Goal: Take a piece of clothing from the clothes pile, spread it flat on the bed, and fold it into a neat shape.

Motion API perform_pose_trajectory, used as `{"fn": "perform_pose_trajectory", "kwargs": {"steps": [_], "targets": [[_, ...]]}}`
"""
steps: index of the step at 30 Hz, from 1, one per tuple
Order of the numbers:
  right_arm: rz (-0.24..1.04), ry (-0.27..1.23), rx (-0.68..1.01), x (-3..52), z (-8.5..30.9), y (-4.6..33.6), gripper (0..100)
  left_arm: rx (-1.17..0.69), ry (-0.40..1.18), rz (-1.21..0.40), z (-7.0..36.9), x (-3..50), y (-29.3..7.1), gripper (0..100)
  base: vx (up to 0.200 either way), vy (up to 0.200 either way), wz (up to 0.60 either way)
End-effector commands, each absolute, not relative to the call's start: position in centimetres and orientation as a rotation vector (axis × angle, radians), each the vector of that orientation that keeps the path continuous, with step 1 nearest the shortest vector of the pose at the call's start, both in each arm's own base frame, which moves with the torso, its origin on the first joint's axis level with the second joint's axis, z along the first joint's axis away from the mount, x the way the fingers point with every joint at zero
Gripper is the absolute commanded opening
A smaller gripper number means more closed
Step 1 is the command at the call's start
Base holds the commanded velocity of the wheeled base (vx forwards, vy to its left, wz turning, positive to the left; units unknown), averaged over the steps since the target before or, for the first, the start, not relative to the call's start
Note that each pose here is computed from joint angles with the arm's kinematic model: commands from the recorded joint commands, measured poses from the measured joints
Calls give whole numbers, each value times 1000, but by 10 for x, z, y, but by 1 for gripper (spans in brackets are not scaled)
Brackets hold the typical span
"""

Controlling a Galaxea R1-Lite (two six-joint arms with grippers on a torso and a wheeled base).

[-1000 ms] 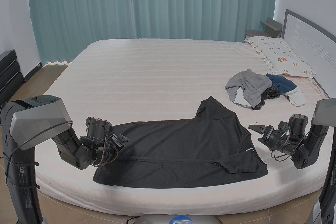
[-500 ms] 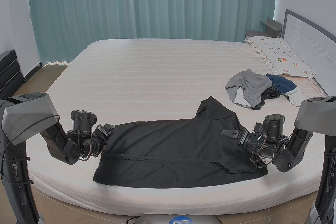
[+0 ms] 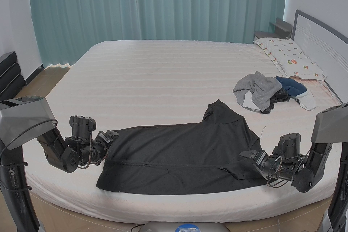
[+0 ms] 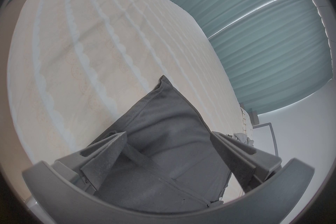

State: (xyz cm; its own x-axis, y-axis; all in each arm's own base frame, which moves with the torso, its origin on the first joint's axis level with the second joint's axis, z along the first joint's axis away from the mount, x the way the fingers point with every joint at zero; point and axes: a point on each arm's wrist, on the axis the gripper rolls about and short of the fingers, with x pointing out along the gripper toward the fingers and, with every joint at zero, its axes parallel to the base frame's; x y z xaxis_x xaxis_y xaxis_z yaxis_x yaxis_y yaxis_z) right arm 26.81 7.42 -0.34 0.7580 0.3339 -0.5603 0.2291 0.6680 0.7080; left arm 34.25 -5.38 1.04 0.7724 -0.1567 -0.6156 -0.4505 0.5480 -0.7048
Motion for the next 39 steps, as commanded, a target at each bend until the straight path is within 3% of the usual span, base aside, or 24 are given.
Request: {"fn": "perform_pose_trajectory", "kwargs": {"steps": [1, 10, 21, 26, 39], "targets": [[14, 776, 888, 249, -8, 69, 100, -993, 702, 196, 9, 340, -54, 100, 0, 0, 0], [-68, 813, 916, 249, -26, 70, 100, -991, 711, 200, 7, 338, -54, 100, 0, 0, 0], [40, 624, 910, 261, 9, 66, 100, -996, 686, 189, 12, 343, -54, 100, 0, 0, 0], [81, 506, 821, 296, 20, 54, 100, -1003, 607, 166, 27, 366, -49, 100, 0, 0, 0], [67, 531, 882, 354, 8, 61, 100, -799, 543, 138, -3, 447, -43, 100, 0, 0, 0]]}}
